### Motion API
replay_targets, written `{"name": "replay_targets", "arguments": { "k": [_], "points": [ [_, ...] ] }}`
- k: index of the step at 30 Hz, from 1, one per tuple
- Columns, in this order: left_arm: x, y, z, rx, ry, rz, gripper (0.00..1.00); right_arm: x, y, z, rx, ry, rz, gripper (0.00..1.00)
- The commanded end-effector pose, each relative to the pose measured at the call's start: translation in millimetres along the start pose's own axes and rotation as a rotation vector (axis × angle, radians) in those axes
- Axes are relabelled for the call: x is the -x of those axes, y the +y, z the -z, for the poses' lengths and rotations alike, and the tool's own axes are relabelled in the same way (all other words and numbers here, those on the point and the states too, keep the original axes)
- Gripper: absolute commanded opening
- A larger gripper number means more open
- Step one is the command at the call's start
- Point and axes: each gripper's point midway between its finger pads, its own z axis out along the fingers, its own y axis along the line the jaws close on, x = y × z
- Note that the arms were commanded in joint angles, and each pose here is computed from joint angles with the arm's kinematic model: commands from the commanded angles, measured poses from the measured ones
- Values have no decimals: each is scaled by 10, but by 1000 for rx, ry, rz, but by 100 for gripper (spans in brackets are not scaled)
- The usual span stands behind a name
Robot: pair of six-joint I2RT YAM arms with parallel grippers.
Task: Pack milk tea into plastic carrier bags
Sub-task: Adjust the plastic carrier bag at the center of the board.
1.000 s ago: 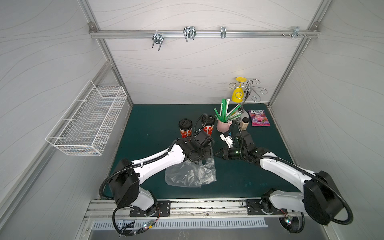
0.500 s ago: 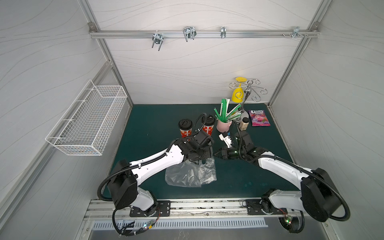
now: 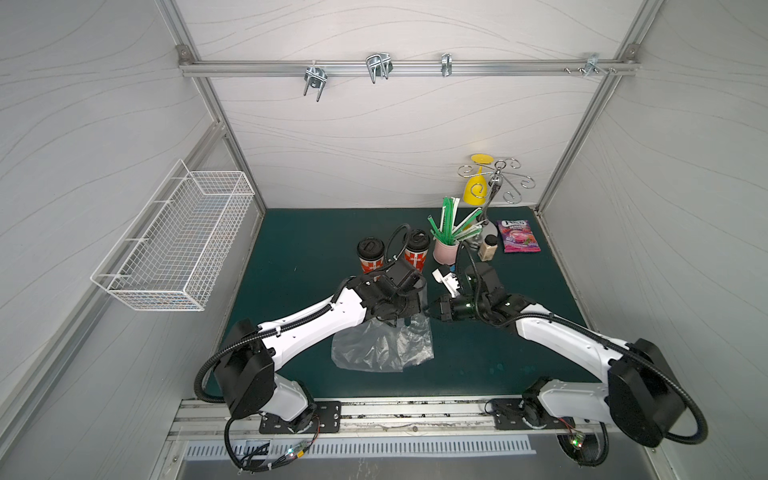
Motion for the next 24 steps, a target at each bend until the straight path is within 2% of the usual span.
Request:
{"name": "replay_targets", "arguments": {
  "k": [1,3,4,8,14,15,16,17,19,22,24],
  "points": [
    [95,-105,283,-67,-43,32,25,121,233,202,-27,-47,55,0],
    [110,-147,403,-102,-58,23,37,137,322,300,-45,-51,77,0],
    [110,-159,470,-116,-64,17,40,138,374,355,-54,-49,92,0],
    [154,-107,778,-129,-123,9,50,116,556,590,-100,-32,140,0],
    [321,-172,1389,-195,-254,-38,63,37,835,927,-179,57,206,0],
    [345,-200,1454,-204,-266,-52,69,32,884,944,-176,64,223,0],
    [375,-243,1525,-215,-278,-66,79,31,954,965,-165,69,247,0],
    [391,-288,1565,-226,-280,-83,87,40,1007,964,-152,72,259,0],
    [392,-402,1596,-256,-265,-117,92,59,1056,946,-137,77,267,0],
    [325,-606,1585,-309,-232,-189,98,117,1040,873,-136,67,260,0],
    [268,-691,1534,-327,-206,-222,98,143,1030,810,-123,64,249,0]
  ]
}}
